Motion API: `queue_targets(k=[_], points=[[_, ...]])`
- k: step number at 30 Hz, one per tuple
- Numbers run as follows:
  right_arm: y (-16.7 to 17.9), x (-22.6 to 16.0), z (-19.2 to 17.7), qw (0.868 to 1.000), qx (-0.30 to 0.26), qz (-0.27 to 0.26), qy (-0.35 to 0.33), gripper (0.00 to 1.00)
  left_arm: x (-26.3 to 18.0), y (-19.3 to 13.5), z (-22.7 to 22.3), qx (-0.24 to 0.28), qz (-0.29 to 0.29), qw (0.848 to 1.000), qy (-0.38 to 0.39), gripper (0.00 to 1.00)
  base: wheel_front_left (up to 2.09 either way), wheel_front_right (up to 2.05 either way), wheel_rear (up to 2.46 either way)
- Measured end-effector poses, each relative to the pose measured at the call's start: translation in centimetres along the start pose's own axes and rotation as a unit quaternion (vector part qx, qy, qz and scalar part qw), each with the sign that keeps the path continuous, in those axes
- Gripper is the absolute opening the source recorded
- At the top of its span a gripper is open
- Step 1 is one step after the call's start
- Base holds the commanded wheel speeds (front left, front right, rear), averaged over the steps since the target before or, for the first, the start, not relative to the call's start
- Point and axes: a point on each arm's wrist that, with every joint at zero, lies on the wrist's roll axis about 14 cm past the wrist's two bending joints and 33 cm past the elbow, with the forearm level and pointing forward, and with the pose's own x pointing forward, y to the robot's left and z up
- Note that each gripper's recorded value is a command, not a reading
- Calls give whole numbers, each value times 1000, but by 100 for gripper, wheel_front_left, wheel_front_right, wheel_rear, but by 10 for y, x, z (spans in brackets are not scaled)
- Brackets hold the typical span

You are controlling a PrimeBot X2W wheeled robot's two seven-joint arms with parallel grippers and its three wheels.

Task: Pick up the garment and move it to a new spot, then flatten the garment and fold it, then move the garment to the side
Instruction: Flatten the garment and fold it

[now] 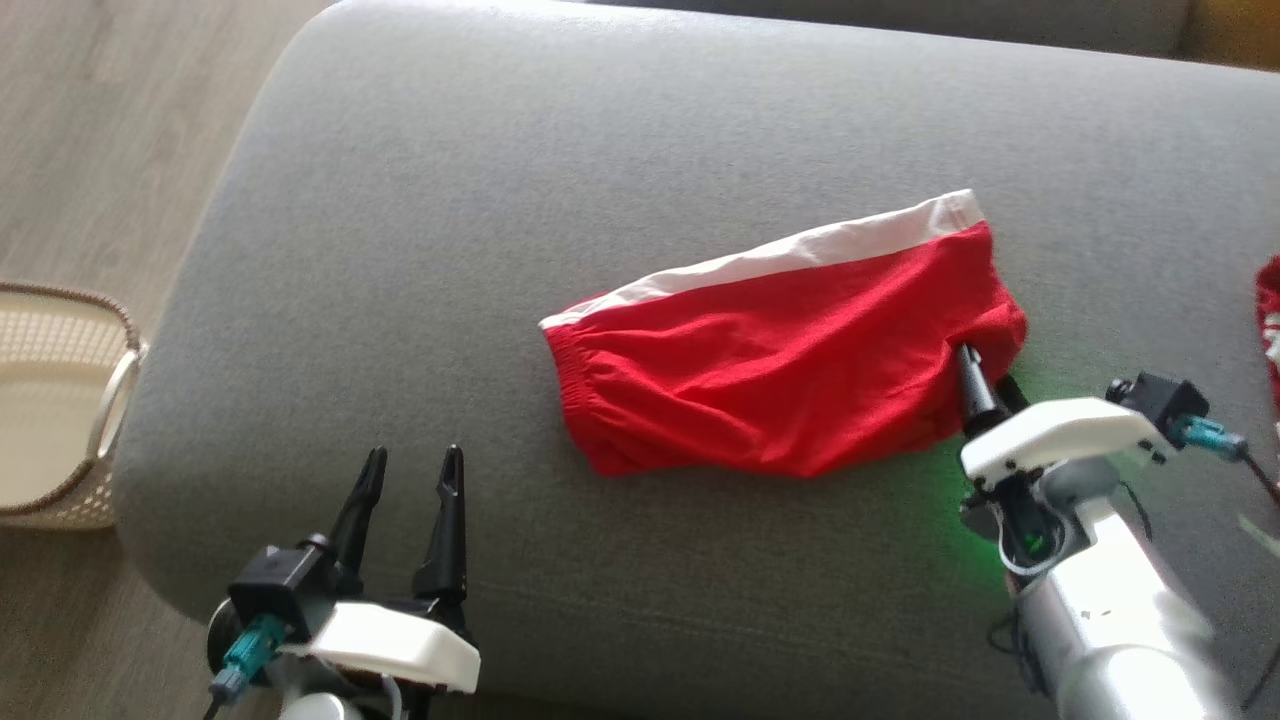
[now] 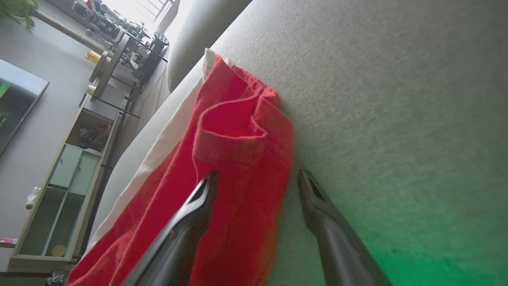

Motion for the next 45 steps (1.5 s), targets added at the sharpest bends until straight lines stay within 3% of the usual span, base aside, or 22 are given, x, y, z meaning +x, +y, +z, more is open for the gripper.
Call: queue_targets(k=[10, 19, 20, 21, 30, 37, 45], points=[[20, 31, -7, 999, 40, 0, 21, 100, -2, 13, 1, 5, 24, 1000, 1, 100, 0, 0, 0], [23, 39, -7, 999, 40, -5, 21, 100, -2, 15, -1, 6, 28, 1000, 4, 100, 0, 0, 0], [23, 39, -6, 999, 41, -6, 21, 34, -1, 14, 1, 7, 27, 1000, 2, 100, 0, 0, 0], [24, 40, -4, 999, 42, -5, 17, 0, 0, 14, 2, 7, 26, 1000, 0, 100, 0, 0, 0], [16, 27, 14, 998, 50, -19, -29, 0, 1, 9, 8, 6, 19, 1000, -12, 100, 0, 0, 0], [-28, -1, 38, 991, 87, -70, -80, 0, 1, -2, 15, -1, -1, 1000, -25, 100, 0, 0, 0], [-62, -35, 56, 985, 55, -104, -122, 0, -9, -9, 11, -8, -11, 1000, -22, 100, 0, 0, 0]])
